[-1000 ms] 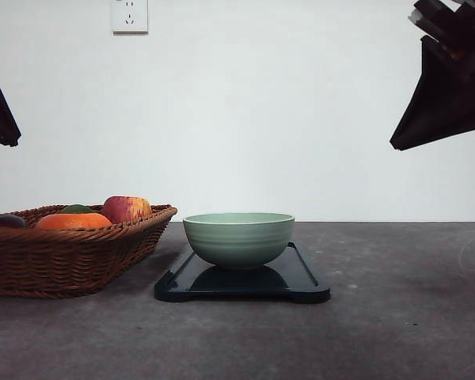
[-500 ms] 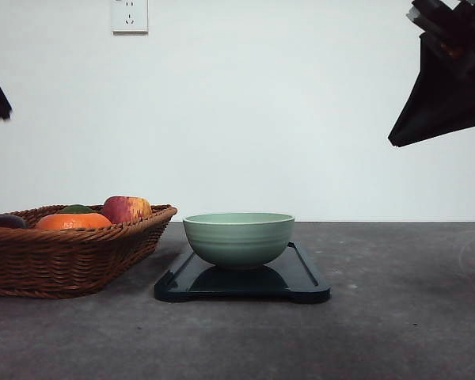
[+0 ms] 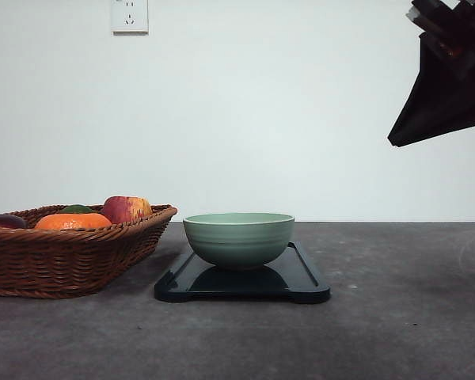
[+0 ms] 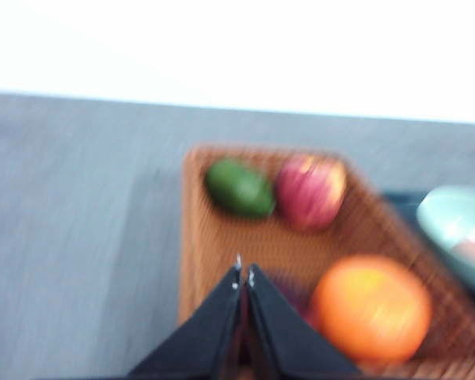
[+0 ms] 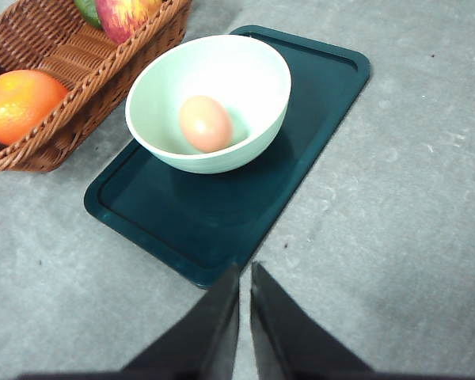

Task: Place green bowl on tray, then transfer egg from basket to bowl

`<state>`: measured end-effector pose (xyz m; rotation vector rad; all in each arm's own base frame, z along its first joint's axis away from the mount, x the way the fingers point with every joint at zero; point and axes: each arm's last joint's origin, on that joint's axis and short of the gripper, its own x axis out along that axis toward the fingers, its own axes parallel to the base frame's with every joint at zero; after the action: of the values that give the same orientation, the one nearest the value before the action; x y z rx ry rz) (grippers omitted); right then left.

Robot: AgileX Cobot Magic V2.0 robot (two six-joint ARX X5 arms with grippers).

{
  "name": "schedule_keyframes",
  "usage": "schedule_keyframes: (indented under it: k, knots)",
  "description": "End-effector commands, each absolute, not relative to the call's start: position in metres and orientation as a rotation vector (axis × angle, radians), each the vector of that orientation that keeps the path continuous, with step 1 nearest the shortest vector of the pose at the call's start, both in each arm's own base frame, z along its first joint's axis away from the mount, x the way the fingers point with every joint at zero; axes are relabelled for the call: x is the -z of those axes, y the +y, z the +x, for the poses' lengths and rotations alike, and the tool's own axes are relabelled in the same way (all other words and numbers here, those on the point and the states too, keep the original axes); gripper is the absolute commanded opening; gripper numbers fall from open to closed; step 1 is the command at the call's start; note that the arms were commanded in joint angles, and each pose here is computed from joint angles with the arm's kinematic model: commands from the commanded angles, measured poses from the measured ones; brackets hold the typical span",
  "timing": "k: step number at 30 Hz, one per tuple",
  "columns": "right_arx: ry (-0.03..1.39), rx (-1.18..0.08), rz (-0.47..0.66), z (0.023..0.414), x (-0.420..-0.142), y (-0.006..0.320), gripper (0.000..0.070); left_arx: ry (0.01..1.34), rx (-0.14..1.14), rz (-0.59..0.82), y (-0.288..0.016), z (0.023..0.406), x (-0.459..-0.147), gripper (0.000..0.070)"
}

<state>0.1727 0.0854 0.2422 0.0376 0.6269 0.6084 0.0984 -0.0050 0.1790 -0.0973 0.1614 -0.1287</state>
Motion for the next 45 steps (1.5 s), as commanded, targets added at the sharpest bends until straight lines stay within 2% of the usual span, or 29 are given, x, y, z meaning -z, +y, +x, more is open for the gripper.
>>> schedule_keyframes:
  k: [1, 8, 37, 42, 45]
  knots:
    - [0.619, -0.615, 0.040, 0.174, -0.244, 0.087, 0.0018, 0.136, 0.127, -0.082, -0.005, 0.097, -0.174, 0.0000]
    - [0.619, -0.615, 0.040, 0.174, -0.244, 0.087, 0.0018, 0.157, 0.126, -0.078, -0.005, 0.096, -0.152, 0.0000]
    - [0.617, -0.616, 0.037, 0.173, -0.244, 0.087, 0.0018, 0.152, 0.161, -0.067, -0.009, 0.096, -0.153, 0.0000]
    - [0.551, -0.575, -0.105, 0.171, -0.244, 0.080, 0.0018, 0.152, 0.161, -0.067, -0.009, 0.096, -0.153, 0.0000]
    - [0.501, -0.535, -0.141, 0.165, -0.238, 0.068, 0.0018, 0.152, 0.161, -0.067, -0.009, 0.096, -0.153, 0.0000]
